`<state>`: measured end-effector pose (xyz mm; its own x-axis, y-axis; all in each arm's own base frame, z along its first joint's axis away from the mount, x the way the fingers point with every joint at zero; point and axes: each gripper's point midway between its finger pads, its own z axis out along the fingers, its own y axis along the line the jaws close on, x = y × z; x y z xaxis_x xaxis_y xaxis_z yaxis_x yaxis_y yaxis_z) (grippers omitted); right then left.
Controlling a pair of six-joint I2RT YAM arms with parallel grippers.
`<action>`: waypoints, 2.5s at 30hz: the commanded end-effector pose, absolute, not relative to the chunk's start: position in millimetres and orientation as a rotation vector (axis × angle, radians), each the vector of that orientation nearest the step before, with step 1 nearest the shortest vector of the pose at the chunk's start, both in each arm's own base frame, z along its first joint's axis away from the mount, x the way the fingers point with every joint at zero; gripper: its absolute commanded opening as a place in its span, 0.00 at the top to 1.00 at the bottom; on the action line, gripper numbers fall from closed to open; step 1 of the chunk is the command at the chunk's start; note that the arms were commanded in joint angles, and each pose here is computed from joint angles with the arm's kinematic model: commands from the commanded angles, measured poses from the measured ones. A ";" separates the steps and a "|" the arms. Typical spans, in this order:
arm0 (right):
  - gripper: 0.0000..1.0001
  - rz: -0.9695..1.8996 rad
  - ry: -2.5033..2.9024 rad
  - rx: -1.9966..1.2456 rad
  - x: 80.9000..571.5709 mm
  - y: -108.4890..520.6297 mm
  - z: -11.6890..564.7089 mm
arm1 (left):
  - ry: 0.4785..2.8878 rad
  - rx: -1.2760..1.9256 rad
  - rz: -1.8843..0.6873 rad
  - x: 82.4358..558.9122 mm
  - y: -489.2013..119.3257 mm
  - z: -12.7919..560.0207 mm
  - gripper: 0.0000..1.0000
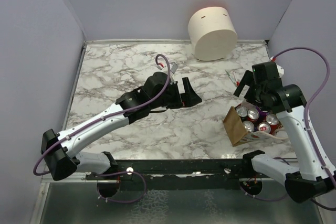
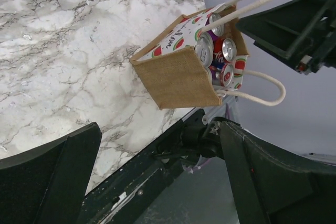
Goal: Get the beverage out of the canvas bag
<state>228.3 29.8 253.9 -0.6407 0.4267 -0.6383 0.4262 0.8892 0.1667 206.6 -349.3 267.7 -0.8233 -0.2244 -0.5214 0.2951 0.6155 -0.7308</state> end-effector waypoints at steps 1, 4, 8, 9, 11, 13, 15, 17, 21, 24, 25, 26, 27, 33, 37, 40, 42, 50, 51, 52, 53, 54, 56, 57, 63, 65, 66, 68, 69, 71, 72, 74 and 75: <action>0.01 -0.027 2.218 0.700 254.8 21.6 255.0 | 2.177 0.009 -1.163 204.5 -333.4 300.1 0.01; 0.01 -0.066 2.190 0.708 262.2 16.3 250.2 | 2.175 -0.014 -1.133 202.2 -321.4 302.2 0.01; 0.01 -0.136 2.134 0.703 272.6 6.0 248.9 | 2.161 -0.021 -1.094 202.7 -311.3 306.9 0.01; 0.01 -0.144 2.123 0.697 275.2 4.9 249.4 | 2.160 -0.017 -1.084 203.5 -310.6 308.2 0.01; 0.01 -0.155 2.106 0.678 281.7 3.9 250.0 | 2.161 -0.002 -1.064 205.6 -311.4 309.9 0.01; 0.00 -0.171 2.099 0.652 287.8 3.3 250.5 | 2.169 0.013 -1.048 208.2 -313.7 310.6 0.01; 0.03 -0.186 2.100 0.622 294.2 3.5 249.0 | 2.175 0.029 -1.047 209.5 -318.1 312.0 0.01; 0.07 -0.202 2.106 0.596 299.2 3.7 246.5 | 2.178 0.039 -1.054 210.2 -321.5 312.9 0.01; 0.19 -0.207 2.112 0.575 306.3 5.8 242.9 | 2.172 0.049 -1.062 209.3 -322.5 315.5 0.01; 0.30 -0.189 2.119 0.559 309.8 9.6 241.0 | 2.169 0.053 -1.056 209.4 -321.1 316.6 0.01; 0.30 -0.183 2.122 0.549 311.0 11.0 239.9 | 2.171 0.058 -1.054 209.3 -321.1 316.8 0.01; 0.31 -0.178 2.126 0.539 311.7 12.2 239.1 | 2.171 0.064 -1.050 209.5 -321.2 317.6 0.01; 0.35 -0.172 2.130 0.523 312.5 13.8 238.4 | 2.175 0.068 -1.048 209.4 -321.8 317.5 0.01; 0.72 0.012 2.187 0.300 314.2 46.5 243.8 | 2.165 0.070 -1.060 210.1 -323.3 322.2 0.01; 0.88 0.139 2.180 0.182 306.7 65.4 249.0 | 2.165 0.066 -1.062 209.6 -322.6 321.1 0.01; 0.92 0.274 2.164 0.044 298.1 86.8 257.6 | 2.171 0.069 -1.065 208.3 -322.8 318.8 0.01; 0.92 0.403 2.150 -0.075 289.9 107.8 261.7 | 2.175 0.071 -1.068 207.8 -323.3 317.4 0.01; 0.92 0.907 2.114 -0.381 244.3 175.6 267.9 | 2.180 0.078 -1.064 209.6 -326.3 315.6 0.01; 0.92 0.934 2.107 -0.389 241.8 178.4 269.0 | 2.178 0.078 -1.064 210.0 -326.1 316.6 0.01; 0.92 0.966 2.103 -0.396 238.9 181.8 270.0 | 2.180 0.077 -1.060 210.4 -326.0 315.7 0.01; 0.92 1.006 2.093 -0.413 235.2 185.9 272.4 | 2.179 0.078 -1.060 210.7 -326.2 316.2 0.01; 0.92 1.033 2.086 -0.425 233.6 189.3 273.5 | 2.180 0.077 -1.056 211.3 -325.9 316.1 0.01; 0.92 1.066 2.085 -0.427 231.9 193.5 274.2 | 2.182 0.072 -1.050 212.8 -325.2 315.4 0.01; 0.92 1.085 2.082 -0.426 231.8 195.9 274.8 | 2.178 0.067 -1.051 213.5 -324.8 316.7 0.01; 0.91 1.191 2.050 -0.427 234.2 215.3 284.9 | 2.175 0.042 -1.037 217.3 -321.2 317.7 0.01; 0.91 1.218 2.042 -0.435 234.8 225.8 289.0 | 2.173 0.033 -1.031 218.4 -319.4 317.8 0.01; 0.91 1.229 2.042 -0.441 235.0 231.2 290.1 | 2.173 0.028 -1.027 218.7 -318.4 317.8 0.01; 0.91 1.248 2.038 -0.460 235.1 244.0 292.5 | 2.167 0.015 -1.019 219.9 -315.5 319.2 0.01; 0.91 1.258 2.041 -0.472 234.3 251.7 292.6 | 2.163 0.009 -1.012 220.5 -313.9 319.7 0.01; 0.91 1.277 2.041 -0.504 231.6 267.7 293.7 | 2.156 -0.008 -0.999 221.6 -309.8 321.4 0.01; 0.91 1.287 2.044 -0.520 230.2 276.2 293.5 | 2.149 -0.020 -0.992 222.5 -306.7 323.0 0.01; 0.91 1.319 2.055 -0.558 223.6 295.9 291.3 | 2.137 -0.042 -0.977 224.1 -301.1 325.7 0.01; 0.91 1.332 2.058 -0.576 220.5 304.7 290.6 | 2.130 -0.052 -0.969 224.9 -298.1 326.9 0.01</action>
<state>224.3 254.1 228.4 -0.8030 -0.0613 -0.5928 -0.5135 0.5761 0.6359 218.8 -315.7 305.6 -0.7474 -0.2647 -0.6094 0.2839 0.7020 -0.6532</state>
